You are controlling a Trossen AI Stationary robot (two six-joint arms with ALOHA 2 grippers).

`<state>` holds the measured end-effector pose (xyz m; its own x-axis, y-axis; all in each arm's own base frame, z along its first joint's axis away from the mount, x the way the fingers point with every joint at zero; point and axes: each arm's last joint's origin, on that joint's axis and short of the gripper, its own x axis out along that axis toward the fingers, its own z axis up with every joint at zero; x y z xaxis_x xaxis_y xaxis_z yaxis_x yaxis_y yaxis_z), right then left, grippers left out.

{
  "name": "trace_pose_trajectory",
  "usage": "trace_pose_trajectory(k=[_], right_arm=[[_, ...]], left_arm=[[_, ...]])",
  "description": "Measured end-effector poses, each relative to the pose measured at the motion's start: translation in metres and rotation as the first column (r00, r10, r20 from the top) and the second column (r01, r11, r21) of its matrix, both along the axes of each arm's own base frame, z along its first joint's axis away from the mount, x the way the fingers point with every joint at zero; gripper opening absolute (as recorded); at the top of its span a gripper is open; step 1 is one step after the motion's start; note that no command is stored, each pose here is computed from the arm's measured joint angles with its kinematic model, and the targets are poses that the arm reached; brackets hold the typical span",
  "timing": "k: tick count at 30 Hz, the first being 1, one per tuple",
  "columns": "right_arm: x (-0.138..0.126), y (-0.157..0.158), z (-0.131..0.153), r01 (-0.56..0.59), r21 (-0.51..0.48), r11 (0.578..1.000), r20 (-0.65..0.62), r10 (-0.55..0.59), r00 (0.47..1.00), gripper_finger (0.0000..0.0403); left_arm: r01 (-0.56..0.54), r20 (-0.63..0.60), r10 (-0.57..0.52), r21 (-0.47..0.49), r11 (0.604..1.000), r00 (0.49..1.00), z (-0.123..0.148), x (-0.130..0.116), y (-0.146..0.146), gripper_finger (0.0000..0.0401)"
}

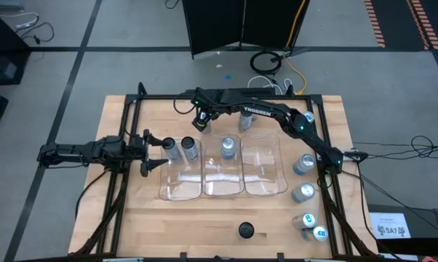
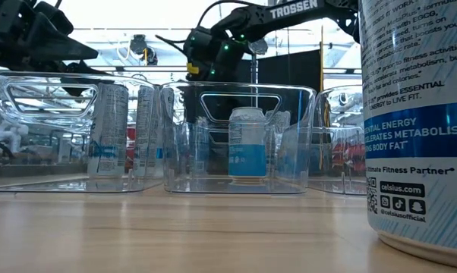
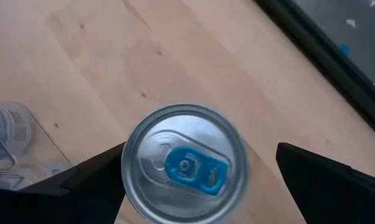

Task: Sort soda cans
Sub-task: Put the top left silver soda can into the right transparent bin

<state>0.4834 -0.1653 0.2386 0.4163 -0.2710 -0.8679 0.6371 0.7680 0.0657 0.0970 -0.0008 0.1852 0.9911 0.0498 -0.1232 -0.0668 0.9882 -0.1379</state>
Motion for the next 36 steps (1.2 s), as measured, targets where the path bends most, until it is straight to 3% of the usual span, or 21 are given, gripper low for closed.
trace_pose_trajectory(k=[8,17,23,30,36], right_arm=[[0.002,0.003,0.0,-0.007,-0.003,1.0,0.009,0.007,1.0,0.036],[0.001,0.004,0.0,-0.005,0.0,1.0,0.001,0.005,1.0,0.0224],[0.0,0.005,0.005,-0.02,-0.006,1.0,0.001,0.02,1.0,0.0223],[-0.016,0.015,0.052,-0.045,-0.041,0.998,0.055,0.047,0.997,0.0231],[-0.05,0.029,0.109,-0.05,-0.058,0.997,0.1,0.056,0.993,0.0225]], left_arm=[[0.0,0.0,0.0,0.0,1.0,1.0,0.0,0.0,0.0,0.0363],[0.0,0.001,0.0,0.0,1.0,1.0,0.0,0.0,0.0,0.0363],[0.0,0.001,0.0,0.0,1.0,1.0,0.0,0.0,0.0,0.0363],[0.0,0.001,0.0,0.0,1.0,1.0,0.0,0.0,0.0,0.0363],[0.0,0.002,0.0,0.0,1.0,1.0,0.0,0.0,0.0,0.0363]])
